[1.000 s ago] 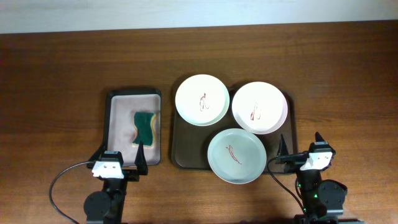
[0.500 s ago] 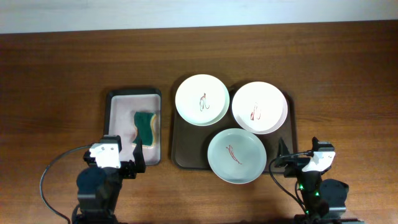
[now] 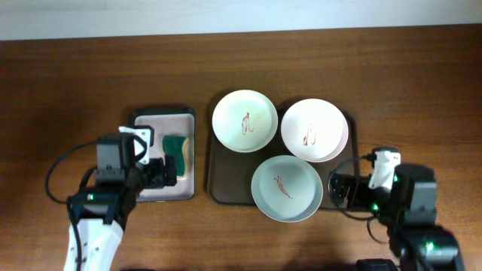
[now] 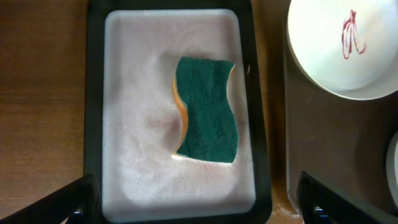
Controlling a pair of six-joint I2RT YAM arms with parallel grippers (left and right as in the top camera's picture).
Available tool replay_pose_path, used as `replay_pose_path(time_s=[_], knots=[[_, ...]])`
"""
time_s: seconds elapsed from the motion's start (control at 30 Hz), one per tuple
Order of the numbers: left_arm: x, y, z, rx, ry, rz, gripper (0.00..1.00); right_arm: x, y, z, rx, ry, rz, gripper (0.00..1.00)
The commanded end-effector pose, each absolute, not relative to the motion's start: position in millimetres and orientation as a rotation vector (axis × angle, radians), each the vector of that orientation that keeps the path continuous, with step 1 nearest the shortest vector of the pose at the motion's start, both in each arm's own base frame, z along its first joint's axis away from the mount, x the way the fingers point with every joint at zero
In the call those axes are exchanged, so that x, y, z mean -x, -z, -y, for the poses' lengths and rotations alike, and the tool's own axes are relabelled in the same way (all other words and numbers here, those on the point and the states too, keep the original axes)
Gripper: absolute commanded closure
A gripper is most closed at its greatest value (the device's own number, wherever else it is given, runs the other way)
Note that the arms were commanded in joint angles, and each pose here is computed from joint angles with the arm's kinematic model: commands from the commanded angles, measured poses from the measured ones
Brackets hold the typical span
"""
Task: Clean dirty plates on tray and stack at the side
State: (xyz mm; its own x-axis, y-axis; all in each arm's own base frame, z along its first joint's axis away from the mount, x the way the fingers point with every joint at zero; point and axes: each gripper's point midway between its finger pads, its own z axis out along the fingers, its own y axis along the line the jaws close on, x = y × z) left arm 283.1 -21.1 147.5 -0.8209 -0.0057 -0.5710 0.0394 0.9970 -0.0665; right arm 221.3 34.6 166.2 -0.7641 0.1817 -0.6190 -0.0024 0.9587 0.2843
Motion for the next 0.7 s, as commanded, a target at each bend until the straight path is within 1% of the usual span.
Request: replay_pose_path(time_s=[0.0,0.07,0.17,0.27,0.5,0.53,0.57,0.67], knots=[[-293,-148,24,-0.049,0.116,-2.543,0.01,-237,-178,-47,-0.113,-0.441,-2.486,0.01],[-300,-150,32,-0.07,0.178,-2.519,0.01,-243,-171,-57,-0.098,-0.531,-2.527,0.01],[-318,-158,35,-0.079,0.192,-2.448,0.01,-253,-155,-58,-0.113,-0.543,-2.582,0.01],[-328,-145,35,-0.076,0.188,-2.471,0.0,-256,-140,-58,-0.132,-0.549,-2.643,0.01],[-345,-71,36,-0.066,0.195,-2.65,0.16,-257,-135,-58,-0.139,-0.551,-2.663,0.02],[-345,-61,37,-0.067,0.196,-2.674,0.16,-257,-135,-58,-0.14,-0.55,-2.663,0.02],[-344,-50,39,-0.073,0.2,-2.704,0.21,-257,-135,-58,-0.139,-0.55,-2.662,0.02],[-339,-30,46,-0.1,0.205,-2.767,0.26,-257,-135,-58,-0.139,-0.551,-2.663,0.02]])
